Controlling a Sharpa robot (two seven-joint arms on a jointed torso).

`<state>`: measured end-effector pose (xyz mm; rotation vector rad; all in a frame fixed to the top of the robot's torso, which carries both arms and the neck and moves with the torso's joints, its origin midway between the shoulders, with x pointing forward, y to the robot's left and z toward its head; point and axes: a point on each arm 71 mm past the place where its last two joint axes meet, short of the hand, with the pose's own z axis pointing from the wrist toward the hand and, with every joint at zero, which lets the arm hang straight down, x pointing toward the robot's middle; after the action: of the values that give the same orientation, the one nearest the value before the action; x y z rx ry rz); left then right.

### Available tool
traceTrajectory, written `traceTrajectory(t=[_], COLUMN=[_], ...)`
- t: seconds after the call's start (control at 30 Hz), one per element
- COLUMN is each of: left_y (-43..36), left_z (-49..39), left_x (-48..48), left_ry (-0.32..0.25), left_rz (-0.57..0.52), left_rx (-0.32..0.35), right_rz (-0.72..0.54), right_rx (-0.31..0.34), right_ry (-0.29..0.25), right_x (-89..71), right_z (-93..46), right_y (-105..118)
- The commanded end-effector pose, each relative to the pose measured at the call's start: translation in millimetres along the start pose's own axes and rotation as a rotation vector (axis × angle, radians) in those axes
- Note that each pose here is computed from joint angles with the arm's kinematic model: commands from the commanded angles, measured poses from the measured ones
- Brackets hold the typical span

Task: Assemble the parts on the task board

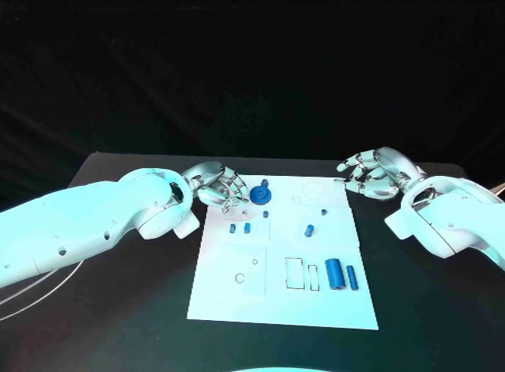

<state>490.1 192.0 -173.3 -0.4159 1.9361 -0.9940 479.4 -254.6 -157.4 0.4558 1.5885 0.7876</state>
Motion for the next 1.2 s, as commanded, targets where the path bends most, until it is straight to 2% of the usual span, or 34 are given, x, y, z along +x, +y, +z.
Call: traceTrajectory(t=[0.03,0.23,0.37,0.57,0.73,0.87,1.2], left_y=[-23.3,-33.3,-34.2,-34.4,-34.5,-35.1,-32.8], left_z=[1.5,11.3,22.0,37.1,47.2,52.9,61.9], left_x=[4.3,20.3,32.7,43.9,50.2,52.7,58.5], left_ry=[-0.086,-0.087,-0.053,-0.006,0.026,0.031,0.067], left_rz=[0.176,0.372,0.488,0.602,0.666,0.690,0.730], left_rx=[0.232,0.288,0.278,0.260,0.234,0.222,0.183], right_rz=[-0.005,0.024,0.041,0.057,0.075,0.100,0.168], right_rx=[-0.053,-0.080,-0.098,-0.112,-0.128,-0.133,-0.137], right_ry=[-0.024,-0.058,-0.078,-0.091,-0.110,-0.129,-0.161], right_x=[-1.0,-2.2,-3.0,-3.5,-4.8,-6.5,-9.6], right_z=[1.0,2.9,3.8,4.9,6.1,7.2,8.6], right_y=[2,3,3,4,4,4,2])
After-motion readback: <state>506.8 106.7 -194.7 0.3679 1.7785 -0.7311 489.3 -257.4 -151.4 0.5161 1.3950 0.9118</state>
